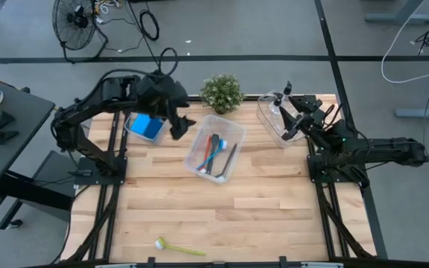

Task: Pick & Place Kitchen Sink Supplies
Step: Put the yellow dish brush into the middle transparent bin

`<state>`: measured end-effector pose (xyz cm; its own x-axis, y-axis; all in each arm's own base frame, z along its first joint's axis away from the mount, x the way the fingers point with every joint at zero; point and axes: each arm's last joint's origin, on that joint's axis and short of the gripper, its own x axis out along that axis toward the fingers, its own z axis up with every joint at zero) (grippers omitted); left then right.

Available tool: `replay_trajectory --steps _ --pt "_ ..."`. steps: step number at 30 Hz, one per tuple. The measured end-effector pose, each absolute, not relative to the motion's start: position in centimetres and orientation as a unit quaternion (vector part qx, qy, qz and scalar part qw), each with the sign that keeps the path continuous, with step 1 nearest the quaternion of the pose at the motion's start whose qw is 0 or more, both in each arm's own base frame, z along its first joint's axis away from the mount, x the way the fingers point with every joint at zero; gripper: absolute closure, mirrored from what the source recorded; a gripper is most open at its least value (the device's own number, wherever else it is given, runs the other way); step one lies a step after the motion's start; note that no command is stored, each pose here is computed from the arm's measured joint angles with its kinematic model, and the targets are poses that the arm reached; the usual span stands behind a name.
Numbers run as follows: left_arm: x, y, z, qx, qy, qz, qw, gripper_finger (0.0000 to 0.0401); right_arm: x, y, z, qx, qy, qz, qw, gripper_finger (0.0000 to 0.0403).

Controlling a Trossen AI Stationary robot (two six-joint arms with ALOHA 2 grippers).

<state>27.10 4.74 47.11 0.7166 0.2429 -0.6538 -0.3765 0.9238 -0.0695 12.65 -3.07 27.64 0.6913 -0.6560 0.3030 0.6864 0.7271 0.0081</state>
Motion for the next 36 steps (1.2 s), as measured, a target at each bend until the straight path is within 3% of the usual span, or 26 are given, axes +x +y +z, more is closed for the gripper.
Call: replay_trajectory --steps 9,16,28,36 --pt "26.1 0.3 47.3 -0.066 0.366 0.066 0.926 0.0080 13.6 -2.0 31.5 -0.078 -0.080 -0.284 0.952 0.0153" --pt "25.0 -3.2 46.3 -0.040 0.437 0.000 0.898 0.0080 14.7 -1.4 33.1 -0.080 -0.071 -0.258 0.960 0.0153" --pt "24.2 -9.5 44.3 0.020 0.474 -0.130 0.871 0.0080 16.8 -0.4 33.0 -0.086 -0.044 -0.225 0.969 0.0153" --pt "25.2 -13.7 41.1 -0.013 0.464 -0.186 0.866 0.0080 17.0 -0.3 32.9 -0.087 -0.040 -0.224 0.970 0.0153"
